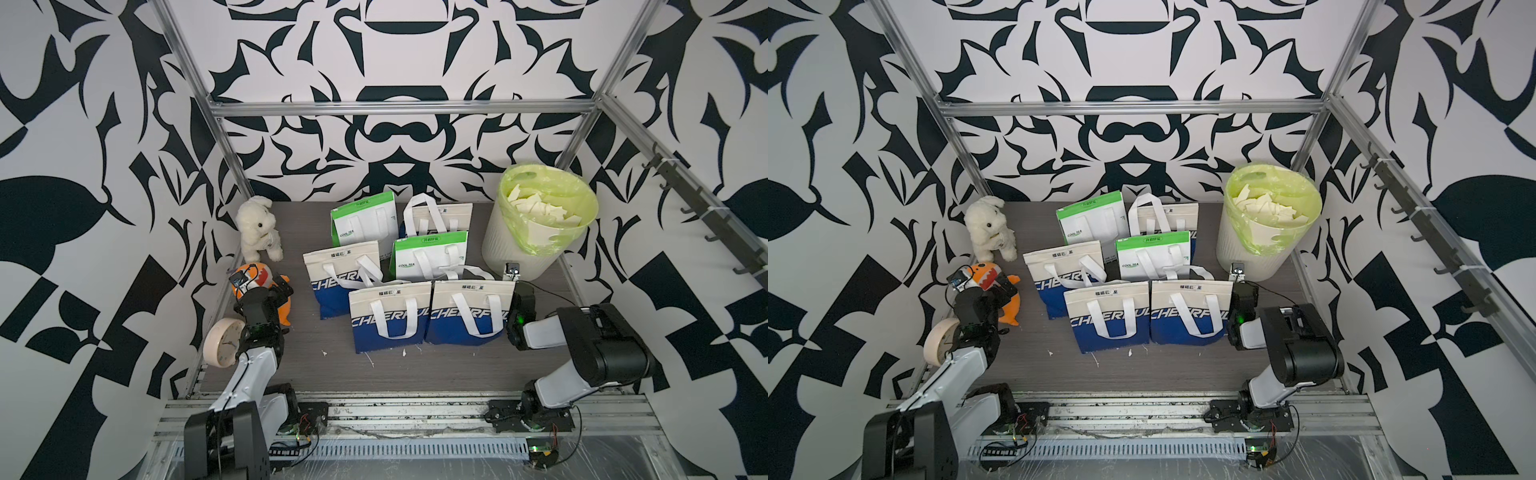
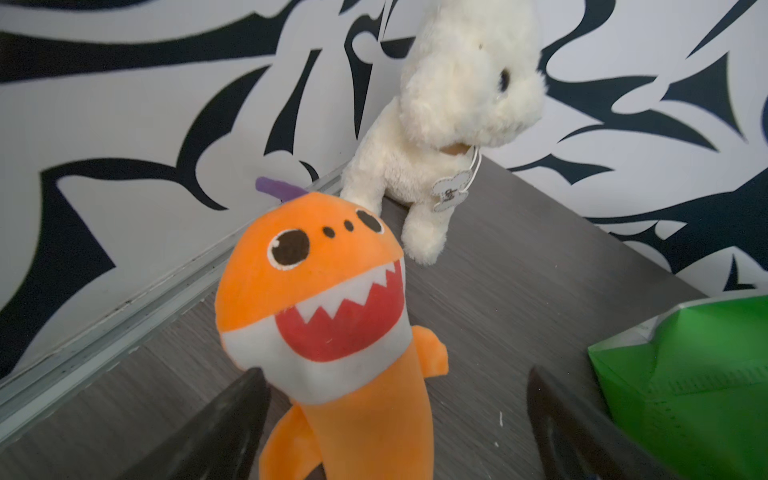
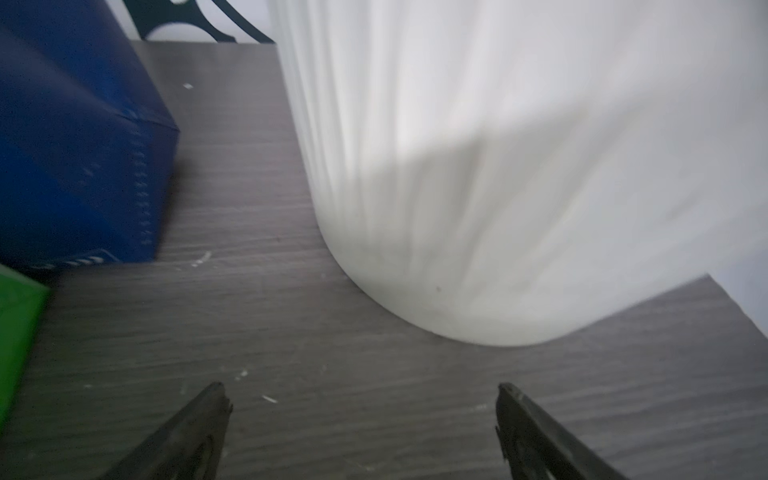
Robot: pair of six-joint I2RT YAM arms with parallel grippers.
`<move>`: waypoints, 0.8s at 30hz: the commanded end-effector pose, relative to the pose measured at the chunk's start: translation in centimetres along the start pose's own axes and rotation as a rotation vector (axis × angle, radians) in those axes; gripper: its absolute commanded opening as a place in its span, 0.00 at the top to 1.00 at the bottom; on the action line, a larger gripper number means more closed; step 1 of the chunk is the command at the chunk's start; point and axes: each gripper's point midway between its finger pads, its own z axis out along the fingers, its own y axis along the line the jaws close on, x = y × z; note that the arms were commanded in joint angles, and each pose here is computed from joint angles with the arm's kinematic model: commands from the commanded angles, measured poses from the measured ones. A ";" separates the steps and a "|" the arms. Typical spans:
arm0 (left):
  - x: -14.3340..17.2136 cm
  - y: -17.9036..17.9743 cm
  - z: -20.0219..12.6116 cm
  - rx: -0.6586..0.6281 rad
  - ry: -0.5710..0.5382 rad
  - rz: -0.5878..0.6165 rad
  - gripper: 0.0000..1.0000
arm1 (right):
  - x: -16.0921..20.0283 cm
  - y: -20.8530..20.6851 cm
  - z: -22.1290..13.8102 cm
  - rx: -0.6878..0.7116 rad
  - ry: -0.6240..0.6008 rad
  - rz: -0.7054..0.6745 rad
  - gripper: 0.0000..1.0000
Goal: Shred takeout receipts and throw away
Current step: Reset both arms
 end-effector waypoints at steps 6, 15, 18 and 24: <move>0.7 -0.2 3.8 0.015 -0.092 0.060 0.01 | -2.7 1.3 1.1 -0.037 -0.018 -0.047 0.00; 3.2 -4.9 5.5 0.079 -0.045 0.297 0.01 | -2.6 1.2 1.0 -0.039 -0.025 -0.049 0.00; 3.7 -4.7 5.5 0.070 0.013 0.287 0.01 | -2.7 1.3 1.0 -0.040 -0.027 -0.049 0.00; 3.5 -4.7 5.5 0.071 0.000 0.288 0.01 | -2.6 1.3 1.1 -0.039 -0.022 -0.051 0.00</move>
